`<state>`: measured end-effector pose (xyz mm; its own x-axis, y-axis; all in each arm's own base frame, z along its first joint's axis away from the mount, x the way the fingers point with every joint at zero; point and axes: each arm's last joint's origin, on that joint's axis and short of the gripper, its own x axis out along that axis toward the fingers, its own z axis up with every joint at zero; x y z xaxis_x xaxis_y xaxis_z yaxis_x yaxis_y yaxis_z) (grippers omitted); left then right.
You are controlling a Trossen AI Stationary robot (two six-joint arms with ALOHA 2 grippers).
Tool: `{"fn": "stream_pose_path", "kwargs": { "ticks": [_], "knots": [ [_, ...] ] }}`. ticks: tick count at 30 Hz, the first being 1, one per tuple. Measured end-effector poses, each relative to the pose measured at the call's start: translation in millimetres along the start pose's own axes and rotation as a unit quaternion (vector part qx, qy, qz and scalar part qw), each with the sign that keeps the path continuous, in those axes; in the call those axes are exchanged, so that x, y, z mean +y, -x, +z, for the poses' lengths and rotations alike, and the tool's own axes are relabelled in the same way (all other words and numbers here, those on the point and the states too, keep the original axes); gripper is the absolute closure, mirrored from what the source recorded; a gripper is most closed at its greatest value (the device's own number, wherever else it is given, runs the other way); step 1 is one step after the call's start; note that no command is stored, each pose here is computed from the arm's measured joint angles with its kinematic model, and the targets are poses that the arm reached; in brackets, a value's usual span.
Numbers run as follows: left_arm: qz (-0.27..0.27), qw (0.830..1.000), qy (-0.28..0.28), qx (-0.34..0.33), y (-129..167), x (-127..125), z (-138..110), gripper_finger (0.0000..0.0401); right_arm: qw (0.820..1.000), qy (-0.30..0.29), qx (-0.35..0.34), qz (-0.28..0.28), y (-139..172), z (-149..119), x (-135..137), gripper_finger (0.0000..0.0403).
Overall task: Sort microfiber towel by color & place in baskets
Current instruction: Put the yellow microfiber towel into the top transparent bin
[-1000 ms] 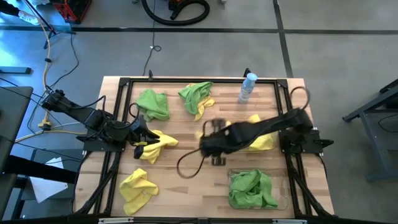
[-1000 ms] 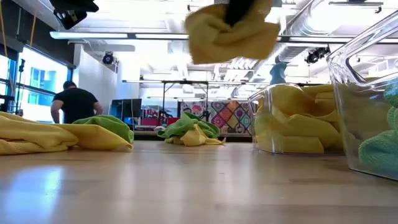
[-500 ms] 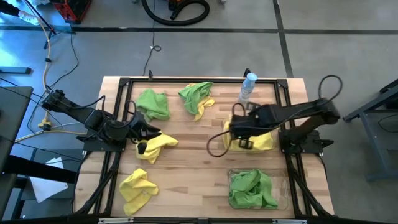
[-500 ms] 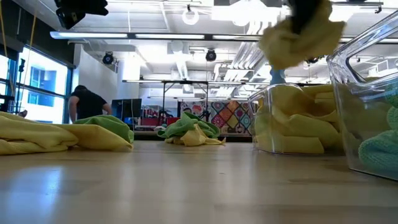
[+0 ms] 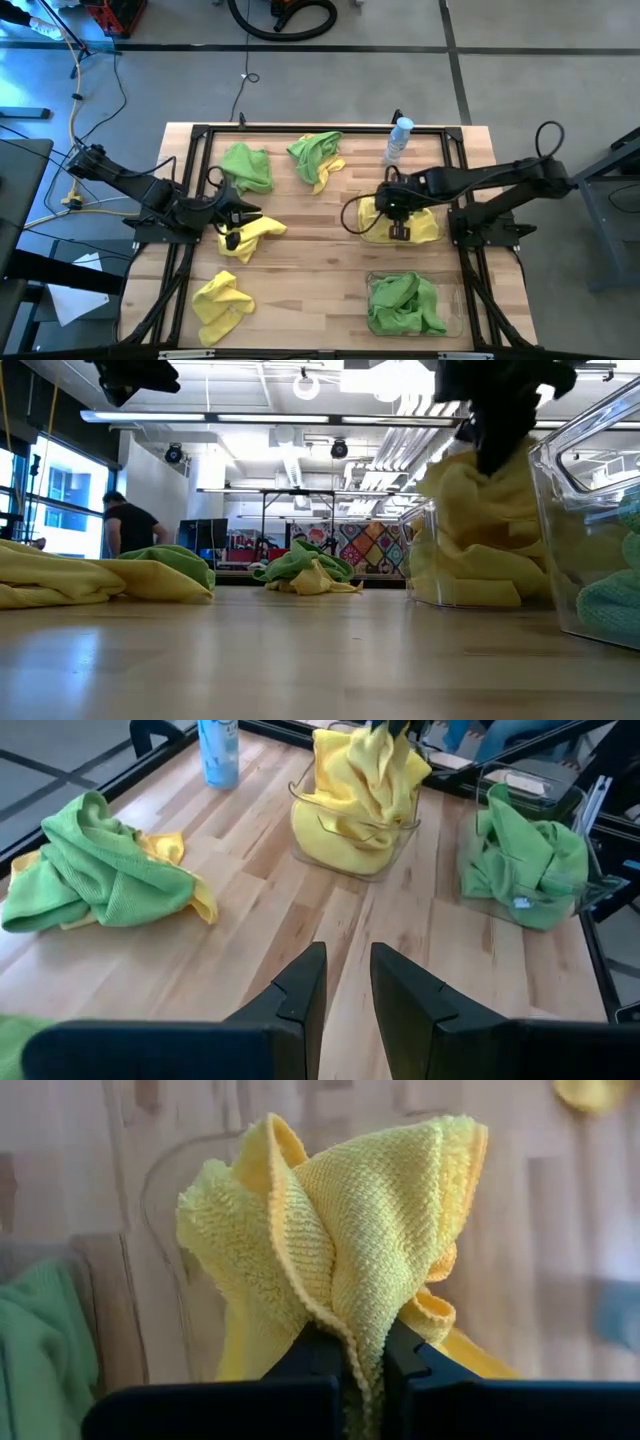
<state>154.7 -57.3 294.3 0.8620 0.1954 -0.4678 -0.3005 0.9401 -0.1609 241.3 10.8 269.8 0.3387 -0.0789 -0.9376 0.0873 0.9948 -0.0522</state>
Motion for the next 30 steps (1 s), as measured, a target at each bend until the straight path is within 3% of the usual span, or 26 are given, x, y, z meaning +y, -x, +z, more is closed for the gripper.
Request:
{"fn": "stream_pose_path", "kwargs": {
  "ticks": [11,15,23,30],
  "knots": [
    [-0.005,1.0,0.009,-0.008,-12.3,-10.4,1.4,0.0334,0.999,0.0,0.047,0.007,-78.4,-13.0,-13.9,0.04],
    [-0.004,1.0,0.007,-0.006,-13.3,-10.9,0.8,0.0334,0.998,-0.014,0.059,0.006,-94.2,-20.3,-13.1,0.0381],
    [-0.009,1.0,0.007,-0.003,-13.3,-11.2,0.7,0.0334,0.997,-0.056,0.054,0.017,-87.9,-16.2,-12.6,0.0307],
    [-0.022,1.0,0.005,0.008,-13.2,-11.6,-0.3,0.0334,0.995,-0.067,0.066,0.024,-50.4,-0.7,-14.0,0.0224]
  ]
}}
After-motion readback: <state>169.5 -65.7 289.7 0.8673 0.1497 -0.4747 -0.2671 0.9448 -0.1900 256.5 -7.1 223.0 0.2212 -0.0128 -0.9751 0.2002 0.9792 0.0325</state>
